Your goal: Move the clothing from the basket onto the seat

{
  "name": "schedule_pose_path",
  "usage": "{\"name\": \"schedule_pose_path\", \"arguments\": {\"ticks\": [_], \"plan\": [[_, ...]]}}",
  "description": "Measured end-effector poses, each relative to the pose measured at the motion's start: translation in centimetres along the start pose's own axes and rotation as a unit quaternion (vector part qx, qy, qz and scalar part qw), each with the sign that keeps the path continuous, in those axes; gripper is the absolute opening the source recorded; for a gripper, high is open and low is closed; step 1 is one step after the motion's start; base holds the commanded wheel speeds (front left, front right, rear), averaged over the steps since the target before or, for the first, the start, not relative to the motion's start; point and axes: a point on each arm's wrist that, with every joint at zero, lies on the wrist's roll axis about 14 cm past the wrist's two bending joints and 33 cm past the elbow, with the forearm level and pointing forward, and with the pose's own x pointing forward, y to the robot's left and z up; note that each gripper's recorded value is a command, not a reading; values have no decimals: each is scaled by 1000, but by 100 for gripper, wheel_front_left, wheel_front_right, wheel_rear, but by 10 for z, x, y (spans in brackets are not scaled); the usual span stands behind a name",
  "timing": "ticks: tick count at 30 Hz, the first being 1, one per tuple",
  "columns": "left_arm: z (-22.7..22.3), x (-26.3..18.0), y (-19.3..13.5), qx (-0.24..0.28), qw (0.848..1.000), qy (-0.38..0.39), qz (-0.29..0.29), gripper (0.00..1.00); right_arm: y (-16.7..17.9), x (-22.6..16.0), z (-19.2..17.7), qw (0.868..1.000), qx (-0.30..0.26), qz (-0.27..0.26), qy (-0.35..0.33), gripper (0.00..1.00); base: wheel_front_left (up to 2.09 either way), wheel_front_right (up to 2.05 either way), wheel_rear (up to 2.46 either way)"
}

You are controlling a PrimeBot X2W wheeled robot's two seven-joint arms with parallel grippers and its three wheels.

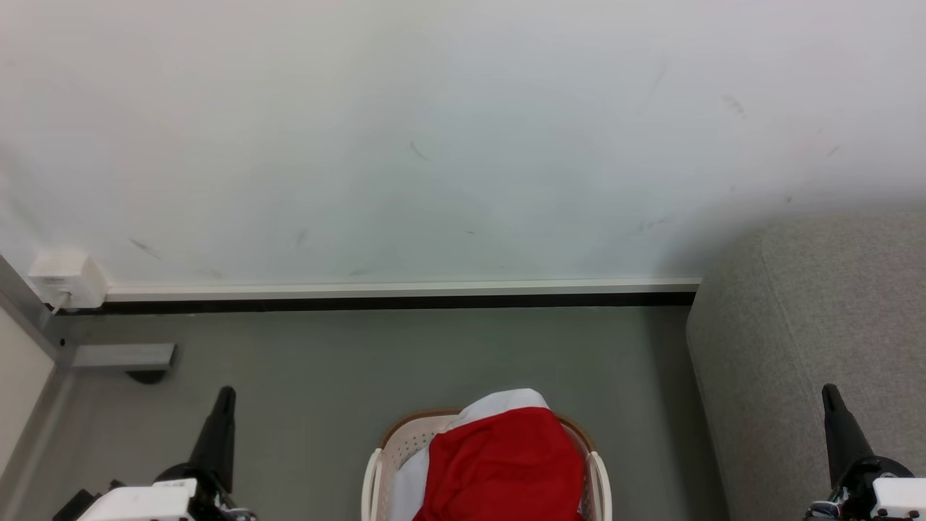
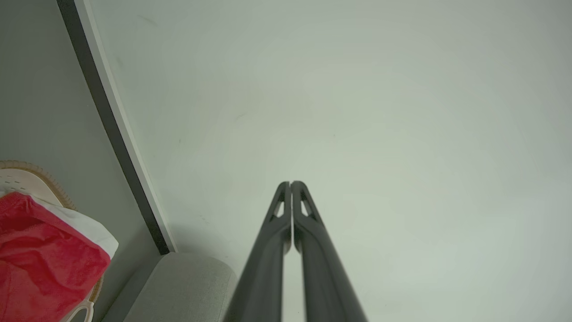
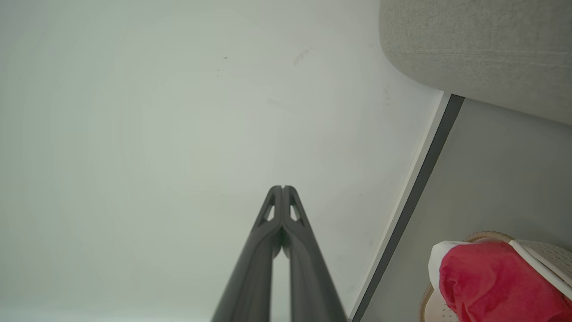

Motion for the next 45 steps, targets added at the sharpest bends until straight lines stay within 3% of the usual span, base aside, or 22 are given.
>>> {"name": "schedule_pose_path", "arguments": {"ticks": [12, 13, 17, 27, 38, 45], "plan": [[0, 0, 0, 0, 1000, 0, 0, 0, 0, 0, 0, 1000, 0, 0, 0, 0, 0, 0, 0], [0, -1, 2, -1, 1000, 0, 3, 100, -2, -1, 0, 1000, 1, -3, 0, 100, 0, 0, 0], [-3, -10, 23, -7, 999, -1, 34, 100, -22, -10, -4, 999, 8, -32, 1, 100, 0, 0, 0], [-2, -7, 17, 17, 999, -15, 25, 100, -12, -6, -12, 1000, -8, -17, 0, 100, 0, 0, 0], [-5, -3, 0, 124, 992, -16, 3, 100, -1, -3, -21, 995, -100, 0, 10, 100, 0, 0, 0], [-6, -2, -8, 207, 978, -19, -7, 100, 5, -2, -30, 982, -184, 13, 24, 100, 0, 0, 0]]}}
